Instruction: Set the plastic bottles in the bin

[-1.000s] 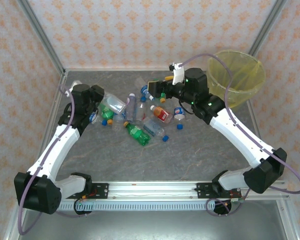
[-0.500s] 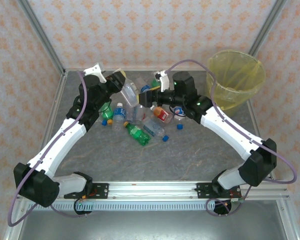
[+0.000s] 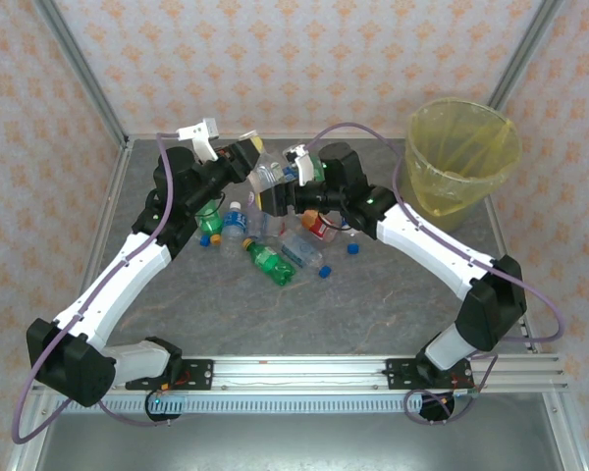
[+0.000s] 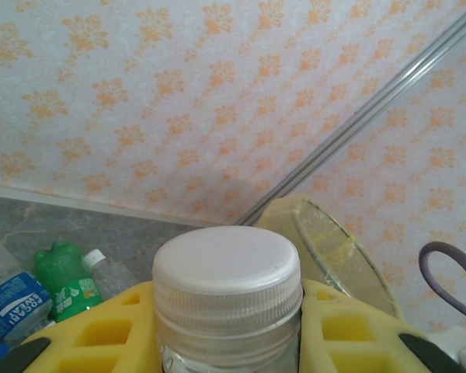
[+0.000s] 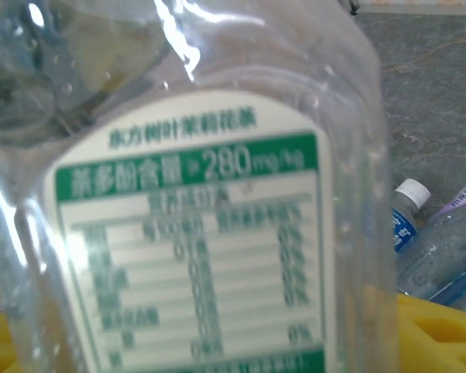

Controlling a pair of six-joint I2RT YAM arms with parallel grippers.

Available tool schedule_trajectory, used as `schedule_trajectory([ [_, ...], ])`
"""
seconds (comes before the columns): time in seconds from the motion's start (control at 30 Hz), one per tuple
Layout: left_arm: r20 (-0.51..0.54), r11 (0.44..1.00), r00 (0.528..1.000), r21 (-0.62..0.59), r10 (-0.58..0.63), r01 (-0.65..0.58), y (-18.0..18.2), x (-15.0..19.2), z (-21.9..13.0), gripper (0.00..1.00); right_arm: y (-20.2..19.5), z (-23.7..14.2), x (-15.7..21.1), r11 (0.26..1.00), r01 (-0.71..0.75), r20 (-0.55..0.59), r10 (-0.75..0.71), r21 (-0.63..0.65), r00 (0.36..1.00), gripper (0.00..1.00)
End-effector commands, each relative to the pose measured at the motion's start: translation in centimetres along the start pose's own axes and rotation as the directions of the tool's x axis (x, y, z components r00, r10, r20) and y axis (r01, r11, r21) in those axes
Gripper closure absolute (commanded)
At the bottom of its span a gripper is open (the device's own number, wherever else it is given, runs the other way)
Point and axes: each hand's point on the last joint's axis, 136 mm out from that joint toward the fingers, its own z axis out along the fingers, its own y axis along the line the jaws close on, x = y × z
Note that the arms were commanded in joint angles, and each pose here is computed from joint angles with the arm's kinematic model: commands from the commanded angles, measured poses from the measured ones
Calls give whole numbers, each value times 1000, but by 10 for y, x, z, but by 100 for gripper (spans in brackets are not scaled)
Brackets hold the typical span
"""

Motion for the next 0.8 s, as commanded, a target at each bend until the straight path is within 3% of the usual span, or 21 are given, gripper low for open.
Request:
schedule_trajectory([
  [0.0,42,993,999,115,19,-24,-32,-14,-13,69,19,3,-16,997,40,28,-38,-60,999,28],
  [0.27,41,995,999,95,14,-18,-28,-12,-17,66,19,-1,-20,999,45,46,-44,-26,998,44],
  [0.33,39,996,999,89,12,-15,-26,-10,-17,56,17,-4,-20,999,38,61,-37,-7,997,47],
  [0.43,41,998,999,69,8,-11,-20,-8,-15,50,10,-9,-21,999,11,82,-14,38,996,50],
  [0.63,75,1000,997,15,24,-25,-12,-15,-18,1,-10,-21,-21,993,-55,129,41,108,991,54],
  [0.77,119,998,992,-60,36,-29,-1,-23,-25,1,-29,-44,-31,977,-104,204,65,184,977,53],
])
